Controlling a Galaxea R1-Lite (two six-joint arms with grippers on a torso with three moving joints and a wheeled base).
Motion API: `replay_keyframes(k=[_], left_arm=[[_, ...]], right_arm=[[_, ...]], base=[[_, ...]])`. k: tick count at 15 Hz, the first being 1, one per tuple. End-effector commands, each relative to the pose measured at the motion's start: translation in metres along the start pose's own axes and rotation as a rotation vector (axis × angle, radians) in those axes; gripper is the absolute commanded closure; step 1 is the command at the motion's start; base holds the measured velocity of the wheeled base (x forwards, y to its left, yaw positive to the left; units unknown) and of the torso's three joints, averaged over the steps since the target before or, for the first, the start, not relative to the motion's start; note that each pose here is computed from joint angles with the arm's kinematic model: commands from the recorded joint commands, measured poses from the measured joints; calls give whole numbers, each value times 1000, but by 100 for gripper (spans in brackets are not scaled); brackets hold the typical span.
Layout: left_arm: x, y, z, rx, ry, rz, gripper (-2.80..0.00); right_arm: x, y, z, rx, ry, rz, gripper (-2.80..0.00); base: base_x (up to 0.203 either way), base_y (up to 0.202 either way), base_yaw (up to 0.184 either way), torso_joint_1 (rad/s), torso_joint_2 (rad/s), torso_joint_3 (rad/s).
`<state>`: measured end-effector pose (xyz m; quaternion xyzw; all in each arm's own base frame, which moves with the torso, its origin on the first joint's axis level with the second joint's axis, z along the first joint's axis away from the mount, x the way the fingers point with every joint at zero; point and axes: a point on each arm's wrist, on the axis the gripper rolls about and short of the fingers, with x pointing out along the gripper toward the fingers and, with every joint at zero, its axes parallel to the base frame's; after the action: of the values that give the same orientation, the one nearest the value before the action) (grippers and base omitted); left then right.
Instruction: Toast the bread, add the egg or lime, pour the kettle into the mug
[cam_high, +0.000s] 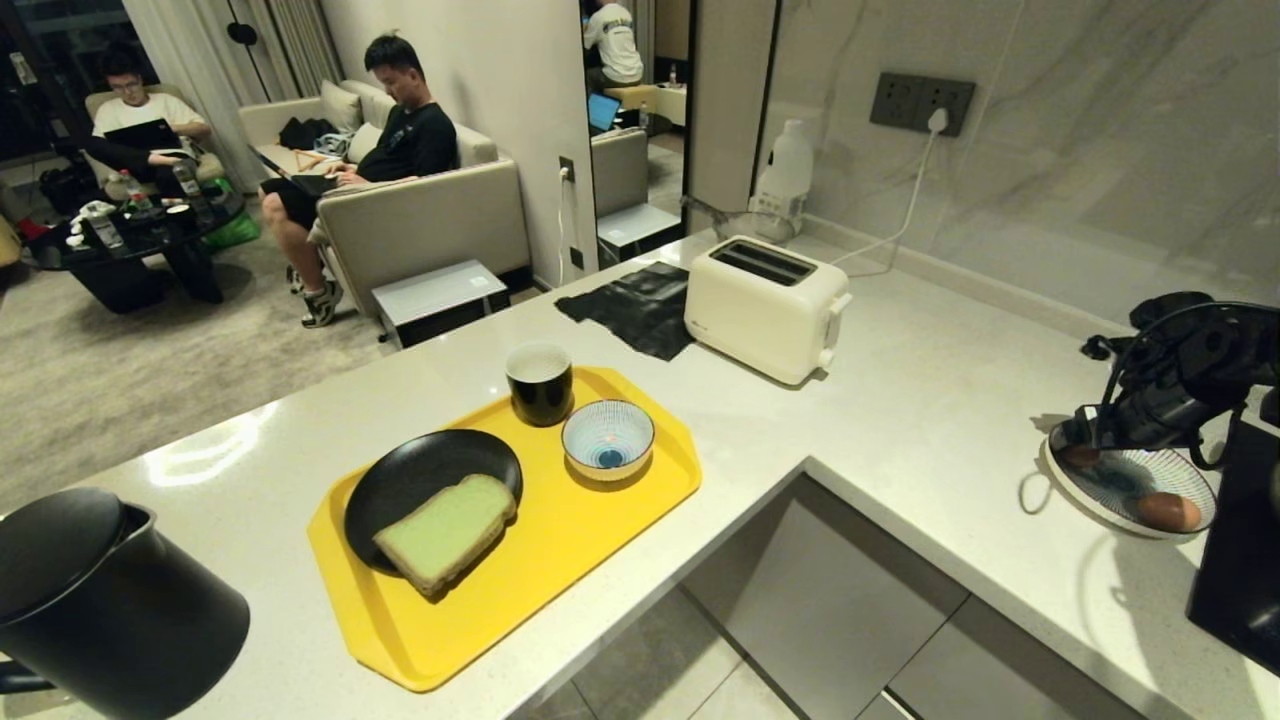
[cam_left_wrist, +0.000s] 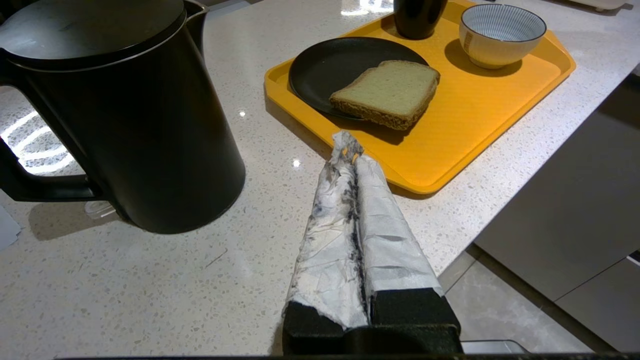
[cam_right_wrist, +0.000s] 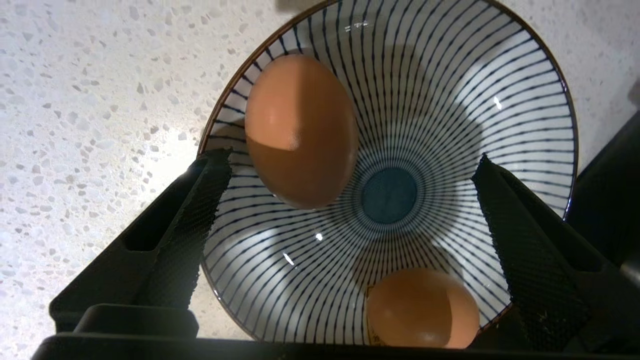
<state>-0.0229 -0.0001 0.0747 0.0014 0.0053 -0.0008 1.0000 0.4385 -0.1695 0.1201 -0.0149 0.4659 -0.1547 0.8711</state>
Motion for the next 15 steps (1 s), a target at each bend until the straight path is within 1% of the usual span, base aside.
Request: replay_keyframes(k=[1, 7, 8, 10, 13, 15], left_arm=[[0, 0, 0, 0, -3, 0, 0], [0, 0, 0, 0, -3, 0, 0], [0, 0, 0, 0, -3, 0, 0], [0, 0, 0, 0, -3, 0, 0], [0, 0, 0, 0, -3, 0, 0], [0, 0, 0, 0, -3, 0, 0]], right_arm=[[1, 0, 0, -2, 3, 2, -280], [3, 0, -1, -3, 3, 4, -280], [4, 1, -1, -5, 4, 4, 0], [3, 1, -1, -12, -1, 20, 0], [4, 1, -1, -25, -9, 68, 0], [6, -3, -3, -26, -7, 83, 0]], base=[[0, 0, 0, 0, 0, 0], [0, 0, 0, 0, 0, 0], [0, 0, 0, 0, 0, 0], [0, 0, 0, 0, 0, 0], [0, 0, 0, 0, 0, 0], [0, 0, 0, 0, 0, 0]])
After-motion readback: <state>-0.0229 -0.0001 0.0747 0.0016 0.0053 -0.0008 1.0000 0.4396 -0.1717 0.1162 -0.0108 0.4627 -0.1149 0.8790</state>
